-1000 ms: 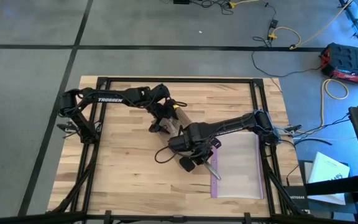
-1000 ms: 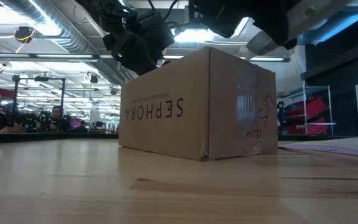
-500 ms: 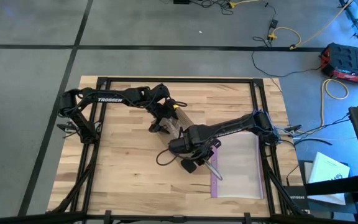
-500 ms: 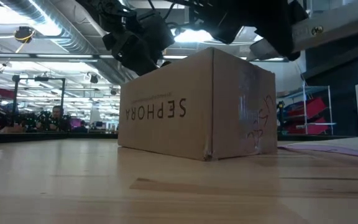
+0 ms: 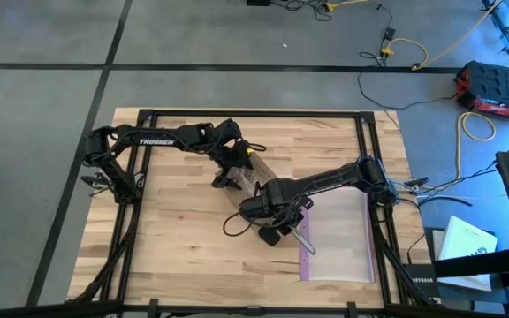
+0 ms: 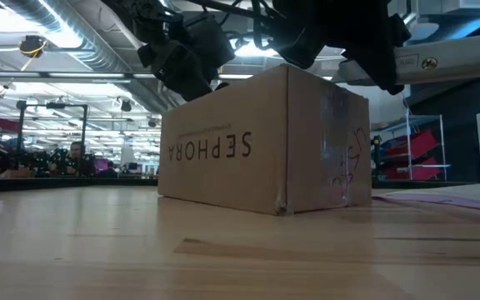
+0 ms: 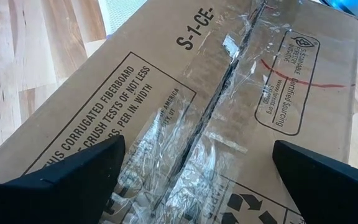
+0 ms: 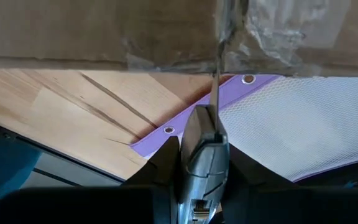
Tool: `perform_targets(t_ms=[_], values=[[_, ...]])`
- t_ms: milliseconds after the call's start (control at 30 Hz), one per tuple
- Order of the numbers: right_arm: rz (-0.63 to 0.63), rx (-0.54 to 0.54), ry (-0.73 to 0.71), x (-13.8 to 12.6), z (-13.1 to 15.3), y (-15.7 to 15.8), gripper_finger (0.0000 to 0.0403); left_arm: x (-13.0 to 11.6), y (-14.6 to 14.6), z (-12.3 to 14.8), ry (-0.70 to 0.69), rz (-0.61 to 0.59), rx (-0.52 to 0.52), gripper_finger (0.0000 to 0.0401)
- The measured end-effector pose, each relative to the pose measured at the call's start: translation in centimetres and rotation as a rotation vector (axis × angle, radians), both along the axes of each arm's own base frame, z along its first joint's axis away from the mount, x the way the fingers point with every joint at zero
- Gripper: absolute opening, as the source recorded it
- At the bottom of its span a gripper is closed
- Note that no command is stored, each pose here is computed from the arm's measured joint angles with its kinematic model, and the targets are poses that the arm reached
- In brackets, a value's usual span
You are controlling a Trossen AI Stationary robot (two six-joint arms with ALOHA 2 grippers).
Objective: Unpack boxes
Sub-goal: Open the cardboard box using the cutter
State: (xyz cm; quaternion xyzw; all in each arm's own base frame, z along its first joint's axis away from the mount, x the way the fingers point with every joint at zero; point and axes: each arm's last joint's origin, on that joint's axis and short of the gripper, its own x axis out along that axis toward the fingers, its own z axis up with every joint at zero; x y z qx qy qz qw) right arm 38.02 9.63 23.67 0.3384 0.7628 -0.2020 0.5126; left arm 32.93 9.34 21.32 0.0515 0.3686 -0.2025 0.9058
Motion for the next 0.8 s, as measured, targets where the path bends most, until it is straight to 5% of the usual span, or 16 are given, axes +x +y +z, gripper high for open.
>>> perform_targets(t_ms=[800], values=[[0.057,0.065,-0.029,0.7,-0.7,-1.9,0.0057,0.2,-0.1,0.1,-0.015,0.006,-0.007,0.04]])
